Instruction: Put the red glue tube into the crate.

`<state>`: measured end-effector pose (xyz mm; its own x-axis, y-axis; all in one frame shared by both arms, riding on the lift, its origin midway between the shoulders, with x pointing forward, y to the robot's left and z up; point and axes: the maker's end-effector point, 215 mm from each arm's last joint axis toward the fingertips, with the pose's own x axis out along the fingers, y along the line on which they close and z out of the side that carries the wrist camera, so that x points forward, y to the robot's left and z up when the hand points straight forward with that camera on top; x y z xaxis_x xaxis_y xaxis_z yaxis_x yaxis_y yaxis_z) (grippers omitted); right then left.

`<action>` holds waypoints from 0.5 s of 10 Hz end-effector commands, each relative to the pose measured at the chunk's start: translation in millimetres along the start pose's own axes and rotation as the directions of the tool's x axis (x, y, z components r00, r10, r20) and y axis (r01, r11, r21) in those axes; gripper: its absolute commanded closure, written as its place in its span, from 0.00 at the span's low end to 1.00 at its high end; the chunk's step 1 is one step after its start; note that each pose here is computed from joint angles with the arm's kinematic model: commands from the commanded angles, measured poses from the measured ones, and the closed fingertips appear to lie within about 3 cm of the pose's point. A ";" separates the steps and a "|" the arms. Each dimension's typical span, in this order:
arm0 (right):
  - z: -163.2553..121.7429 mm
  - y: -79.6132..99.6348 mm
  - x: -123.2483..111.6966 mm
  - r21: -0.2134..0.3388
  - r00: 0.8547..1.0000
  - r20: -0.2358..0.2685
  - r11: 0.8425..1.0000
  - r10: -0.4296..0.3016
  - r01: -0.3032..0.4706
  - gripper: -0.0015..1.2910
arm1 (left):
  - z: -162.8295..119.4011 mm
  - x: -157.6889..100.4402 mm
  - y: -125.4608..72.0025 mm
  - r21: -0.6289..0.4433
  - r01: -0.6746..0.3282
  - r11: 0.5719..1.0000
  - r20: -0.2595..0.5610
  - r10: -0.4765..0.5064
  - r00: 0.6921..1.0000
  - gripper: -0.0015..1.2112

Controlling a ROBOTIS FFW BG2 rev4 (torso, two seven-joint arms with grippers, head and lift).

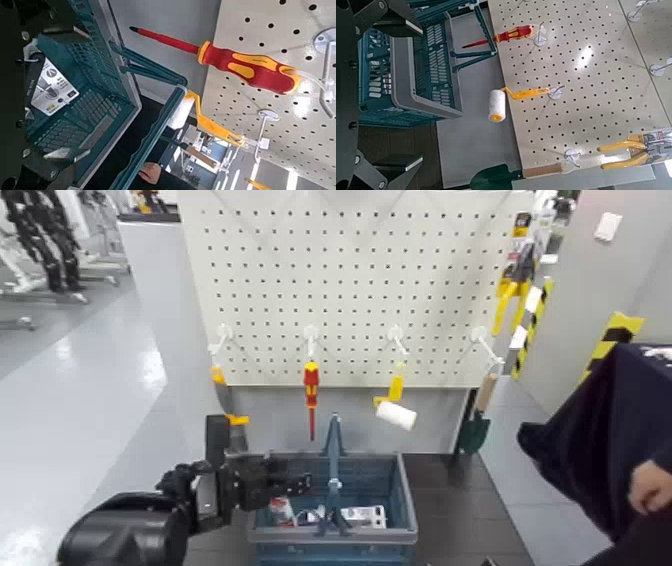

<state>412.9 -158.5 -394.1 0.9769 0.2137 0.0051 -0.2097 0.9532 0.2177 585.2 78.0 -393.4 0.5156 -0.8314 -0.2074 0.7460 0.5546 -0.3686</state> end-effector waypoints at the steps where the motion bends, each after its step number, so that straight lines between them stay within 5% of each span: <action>1: -0.1 -0.2 -0.1 -0.002 1.000 -0.001 1.000 0.001 -0.001 0.14 | 5.5 -2.4 -0.2 0.009 -0.004 1.000 0.012 0.004 1.000 0.00; 5: 1.1 -2.5 -1.7 -0.002 1.000 0.002 1.000 -0.006 0.006 0.14 | 47.3 -31.9 -23.1 0.144 -0.128 0.981 0.114 0.112 0.987 0.00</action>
<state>412.3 -161.0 -393.2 0.9778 0.2096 0.0068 -0.2062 0.9547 0.2145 584.3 93.4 -342.8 0.6383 -0.7549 -0.1506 0.7208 0.6548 -0.2271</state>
